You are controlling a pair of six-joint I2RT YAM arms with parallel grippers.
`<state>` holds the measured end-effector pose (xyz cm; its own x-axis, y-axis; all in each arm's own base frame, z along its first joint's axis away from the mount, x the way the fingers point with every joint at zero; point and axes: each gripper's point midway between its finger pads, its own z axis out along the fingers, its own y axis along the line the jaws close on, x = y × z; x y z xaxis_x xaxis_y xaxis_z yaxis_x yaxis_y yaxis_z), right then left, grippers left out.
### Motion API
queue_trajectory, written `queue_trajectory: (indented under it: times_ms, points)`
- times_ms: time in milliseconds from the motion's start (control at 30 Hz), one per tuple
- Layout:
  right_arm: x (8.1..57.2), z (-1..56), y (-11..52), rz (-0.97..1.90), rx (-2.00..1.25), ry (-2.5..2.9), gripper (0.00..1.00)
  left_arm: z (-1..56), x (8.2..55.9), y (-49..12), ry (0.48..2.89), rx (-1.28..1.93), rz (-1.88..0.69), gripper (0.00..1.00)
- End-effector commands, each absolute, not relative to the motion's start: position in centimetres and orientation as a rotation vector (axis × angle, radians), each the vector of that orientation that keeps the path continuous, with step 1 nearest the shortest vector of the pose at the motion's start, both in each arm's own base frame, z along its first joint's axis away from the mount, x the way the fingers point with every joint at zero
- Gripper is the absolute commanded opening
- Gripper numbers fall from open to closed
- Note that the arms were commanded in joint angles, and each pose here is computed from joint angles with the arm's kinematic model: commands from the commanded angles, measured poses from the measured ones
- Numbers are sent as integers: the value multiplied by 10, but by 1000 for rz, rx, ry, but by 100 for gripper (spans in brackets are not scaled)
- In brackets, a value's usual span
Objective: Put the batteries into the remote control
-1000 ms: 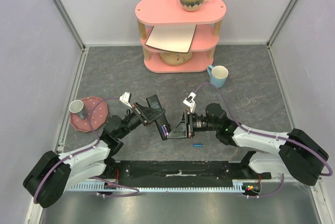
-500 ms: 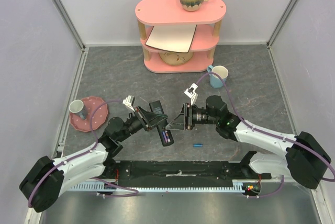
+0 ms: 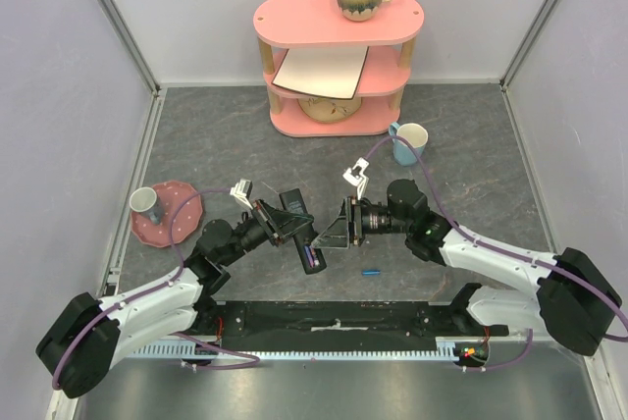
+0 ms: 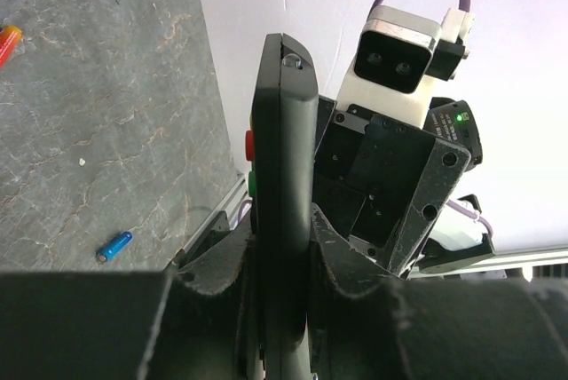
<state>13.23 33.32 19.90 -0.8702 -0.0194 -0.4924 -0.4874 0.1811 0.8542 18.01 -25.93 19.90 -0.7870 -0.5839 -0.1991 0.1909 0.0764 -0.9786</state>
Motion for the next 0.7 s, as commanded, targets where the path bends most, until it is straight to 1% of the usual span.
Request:
queue_trajectory:
  times_ms: [0, 167, 267, 667]
  points:
    - [123, 205, 335, 1796, -551, 2040, 66, 225, 181, -259, 1704, -393, -1833, 2]
    - [113, 199, 337, 1826, -588, 2054, 68, 231, 183, -259, 1679, -392, -1845, 2]
    - [113, 195, 337, 1822, -586, 2064, 67, 233, 183, -260, 1670, -387, -1855, 2]
    - [108, 190, 340, 1834, -596, 2081, 56, 234, 183, -258, 1655, -393, -1859, 2]
